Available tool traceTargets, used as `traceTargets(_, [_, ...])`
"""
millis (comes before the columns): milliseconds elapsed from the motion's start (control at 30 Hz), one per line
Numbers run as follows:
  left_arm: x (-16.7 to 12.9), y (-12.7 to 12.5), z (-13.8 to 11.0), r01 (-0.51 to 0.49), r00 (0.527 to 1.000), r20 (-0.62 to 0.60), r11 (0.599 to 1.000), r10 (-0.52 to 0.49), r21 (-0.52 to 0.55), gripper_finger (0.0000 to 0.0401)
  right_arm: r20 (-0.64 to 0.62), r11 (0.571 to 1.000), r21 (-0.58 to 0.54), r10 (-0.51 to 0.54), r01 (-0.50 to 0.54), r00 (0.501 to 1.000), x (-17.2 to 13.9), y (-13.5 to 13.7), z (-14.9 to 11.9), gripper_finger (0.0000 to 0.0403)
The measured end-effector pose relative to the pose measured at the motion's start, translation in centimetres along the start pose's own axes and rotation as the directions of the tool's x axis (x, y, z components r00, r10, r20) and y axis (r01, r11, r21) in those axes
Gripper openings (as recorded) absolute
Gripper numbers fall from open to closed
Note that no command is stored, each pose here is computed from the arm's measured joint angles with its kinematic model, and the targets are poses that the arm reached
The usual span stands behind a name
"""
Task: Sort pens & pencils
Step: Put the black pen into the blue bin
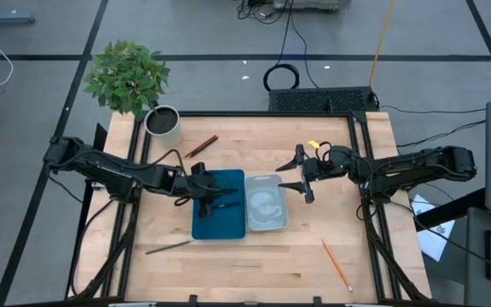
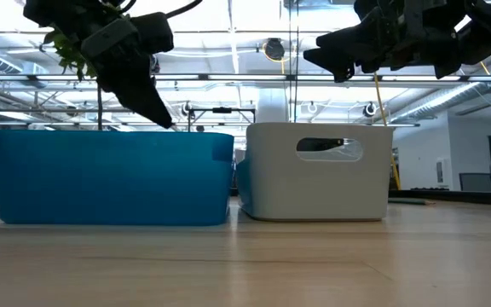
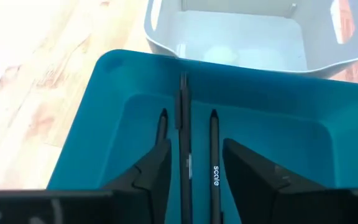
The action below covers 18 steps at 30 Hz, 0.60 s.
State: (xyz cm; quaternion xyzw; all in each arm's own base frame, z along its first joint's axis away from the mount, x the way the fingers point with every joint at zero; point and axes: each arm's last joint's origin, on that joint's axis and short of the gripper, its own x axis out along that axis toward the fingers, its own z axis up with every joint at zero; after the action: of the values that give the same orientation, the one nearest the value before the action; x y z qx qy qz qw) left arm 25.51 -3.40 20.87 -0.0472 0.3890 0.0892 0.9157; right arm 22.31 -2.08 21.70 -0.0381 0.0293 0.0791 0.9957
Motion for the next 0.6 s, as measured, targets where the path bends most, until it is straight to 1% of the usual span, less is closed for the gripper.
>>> traceTargets(200, [0.0,0.1,-0.2,-0.010,1.000,-0.025,1.000,0.009,-0.013,0.0174,0.000,1.000,0.000,0.000,0.000,1.000,0.0,0.0,0.0,0.0215])
traceTargets(300, [-0.5,0.2,0.0,-0.004,1.000,-0.003,1.000,0.004,0.013,0.0176,0.000,1.000,0.000,0.000,0.000,1.000,0.0,0.0,0.0,0.0215])
traceTargets(367, [-1.2,0.3,0.5,-0.005,0.999,0.053,0.999,0.003,0.032,0.0176,0.000,1.000,0.000,0.000,0.000,1.000,0.0,0.0,0.0,0.0215])
traceTargets(467, [-2.7,0.6,1.3,-0.056,0.986,0.157,0.998,0.049,0.042,0.0176,0.001,1.000,-0.005,0.000,0.000,1.000,0.0,0.0,0.0,0.0215])
traceTargets(533, [-3.9,0.9,1.9,-0.105,0.967,0.237,0.994,0.093,0.038,0.0177,0.006,1.000,-0.010,0.000,0.001,1.000,0.0,0.0,0.1,0.0215])
traceTargets(600, [-5.1,1.3,1.9,-0.147,0.943,0.305,0.989,0.132,0.028,0.0177,0.017,1.000,-0.013,-0.002,0.002,1.000,0.0,0.0,0.2,0.0215])
